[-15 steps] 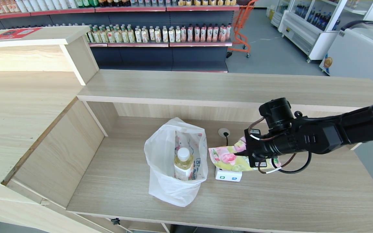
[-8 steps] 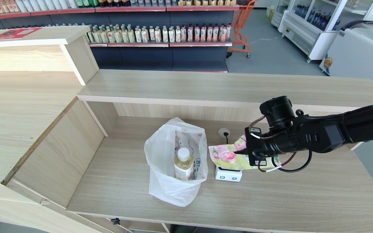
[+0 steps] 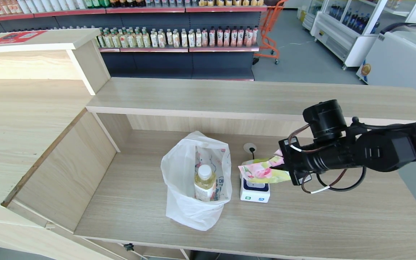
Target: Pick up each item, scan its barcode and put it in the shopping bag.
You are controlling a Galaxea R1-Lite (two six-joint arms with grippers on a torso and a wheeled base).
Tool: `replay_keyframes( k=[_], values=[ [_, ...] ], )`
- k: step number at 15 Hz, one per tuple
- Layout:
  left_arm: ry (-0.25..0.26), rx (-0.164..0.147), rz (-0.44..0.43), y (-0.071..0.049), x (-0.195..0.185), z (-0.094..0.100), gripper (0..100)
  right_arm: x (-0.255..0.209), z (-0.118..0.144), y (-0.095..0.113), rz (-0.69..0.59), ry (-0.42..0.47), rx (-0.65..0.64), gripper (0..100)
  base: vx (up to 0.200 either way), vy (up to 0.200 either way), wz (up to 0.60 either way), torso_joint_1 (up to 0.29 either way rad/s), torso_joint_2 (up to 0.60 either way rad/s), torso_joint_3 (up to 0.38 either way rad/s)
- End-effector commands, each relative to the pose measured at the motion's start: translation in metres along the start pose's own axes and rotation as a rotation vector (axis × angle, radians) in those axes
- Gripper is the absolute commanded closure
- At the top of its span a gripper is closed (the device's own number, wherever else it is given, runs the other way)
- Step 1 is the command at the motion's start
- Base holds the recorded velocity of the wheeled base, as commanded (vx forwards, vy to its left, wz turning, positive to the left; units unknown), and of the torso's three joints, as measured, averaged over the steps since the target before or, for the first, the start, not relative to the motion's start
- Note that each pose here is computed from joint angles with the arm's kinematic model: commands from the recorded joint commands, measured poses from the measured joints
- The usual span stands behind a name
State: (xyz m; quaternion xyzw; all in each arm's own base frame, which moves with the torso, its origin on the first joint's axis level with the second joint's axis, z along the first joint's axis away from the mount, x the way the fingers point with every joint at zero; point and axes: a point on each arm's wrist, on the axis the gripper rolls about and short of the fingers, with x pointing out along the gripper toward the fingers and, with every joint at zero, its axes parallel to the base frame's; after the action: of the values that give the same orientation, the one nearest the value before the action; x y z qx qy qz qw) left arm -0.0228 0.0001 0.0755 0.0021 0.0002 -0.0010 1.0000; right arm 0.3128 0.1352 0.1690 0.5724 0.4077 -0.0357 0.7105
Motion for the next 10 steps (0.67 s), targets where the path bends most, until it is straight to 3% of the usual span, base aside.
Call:
replay_keyframes(
  k=[1,2,3,6,9,10],
  values=[
    [0.0,0.0,0.0,0.0,0.0,0.0,0,-0.075,-0.008,-0.029,0.036,-0.066,-0.55,100,0.0,0.0,0.0,0.0,0.0,0.0],
    [0.0,0.0,0.0,0.0,0.0,0.0,0,-0.079,-0.004,-0.044,-0.004,-0.069,-0.796,100,0.0,0.0,0.0,0.0,0.0,0.0],
    [0.0,0.0,0.0,0.0,0.0,0.0,0,-0.072,-0.003,-0.046,0.02,-0.078,-0.966,100,0.0,0.0,0.0,0.0,0.0,0.0],
    [0.0,0.0,0.0,0.0,0.0,0.0,0,-0.021,0.0,-0.037,0.175,-0.05,-1.275,100,0.0,0.0,0.0,0.0,0.0,0.0],
    [0.0,0.0,0.0,0.0,0.0,0.0,0,0.03,-0.017,-0.031,0.368,0.011,-1.409,100,0.0,0.0,0.0,0.0,0.0,0.0],
    [0.0,0.0,0.0,0.0,0.0,0.0,0,0.03,-0.017,-0.031,0.368,0.011,-1.409,100,0.0,0.0,0.0,0.0,0.0,0.0]
  ],
)
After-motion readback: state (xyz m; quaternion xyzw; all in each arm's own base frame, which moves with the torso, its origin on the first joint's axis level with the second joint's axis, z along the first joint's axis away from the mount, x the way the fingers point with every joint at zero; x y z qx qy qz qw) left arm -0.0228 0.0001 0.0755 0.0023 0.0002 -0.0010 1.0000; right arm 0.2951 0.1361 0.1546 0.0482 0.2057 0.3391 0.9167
